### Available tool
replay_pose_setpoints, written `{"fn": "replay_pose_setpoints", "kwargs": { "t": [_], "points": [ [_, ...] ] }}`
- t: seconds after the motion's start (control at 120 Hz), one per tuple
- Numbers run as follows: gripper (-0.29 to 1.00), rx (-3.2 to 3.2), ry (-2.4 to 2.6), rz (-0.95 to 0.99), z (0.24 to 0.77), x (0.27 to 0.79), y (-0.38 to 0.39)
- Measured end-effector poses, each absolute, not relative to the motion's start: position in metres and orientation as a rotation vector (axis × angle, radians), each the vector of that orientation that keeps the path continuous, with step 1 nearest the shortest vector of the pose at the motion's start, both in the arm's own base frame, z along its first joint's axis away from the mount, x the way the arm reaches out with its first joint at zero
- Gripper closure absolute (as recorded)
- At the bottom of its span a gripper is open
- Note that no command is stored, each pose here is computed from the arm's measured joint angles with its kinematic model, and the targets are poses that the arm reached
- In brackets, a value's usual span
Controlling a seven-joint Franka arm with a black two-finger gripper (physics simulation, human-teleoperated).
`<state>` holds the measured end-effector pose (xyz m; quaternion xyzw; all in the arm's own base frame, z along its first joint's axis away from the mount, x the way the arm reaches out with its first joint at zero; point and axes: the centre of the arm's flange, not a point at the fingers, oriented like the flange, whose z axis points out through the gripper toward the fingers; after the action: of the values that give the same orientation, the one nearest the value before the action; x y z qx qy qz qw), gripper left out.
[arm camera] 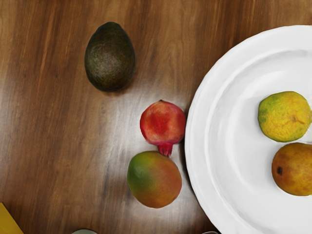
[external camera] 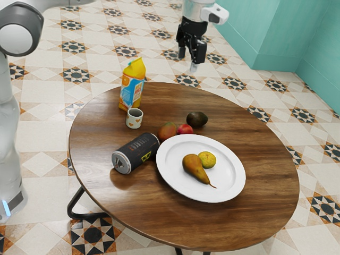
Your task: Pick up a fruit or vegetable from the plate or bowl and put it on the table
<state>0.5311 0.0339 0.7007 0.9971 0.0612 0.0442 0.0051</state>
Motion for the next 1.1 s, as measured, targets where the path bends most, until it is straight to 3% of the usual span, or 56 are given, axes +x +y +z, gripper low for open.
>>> {"fn": "replay_pose_setpoints", "kwargs": {
  "t": [0.333,0.567,1.1],
  "points": [
    [0.0,3.128,0.19,0.084,0.674,0.553,0.024],
    [0.0,3.108,0.233,-0.041,0.571,0.544,0.023],
    [0.0,3.085,0.058,0.118,0.524,0.587,-0.074]
  ]
}}
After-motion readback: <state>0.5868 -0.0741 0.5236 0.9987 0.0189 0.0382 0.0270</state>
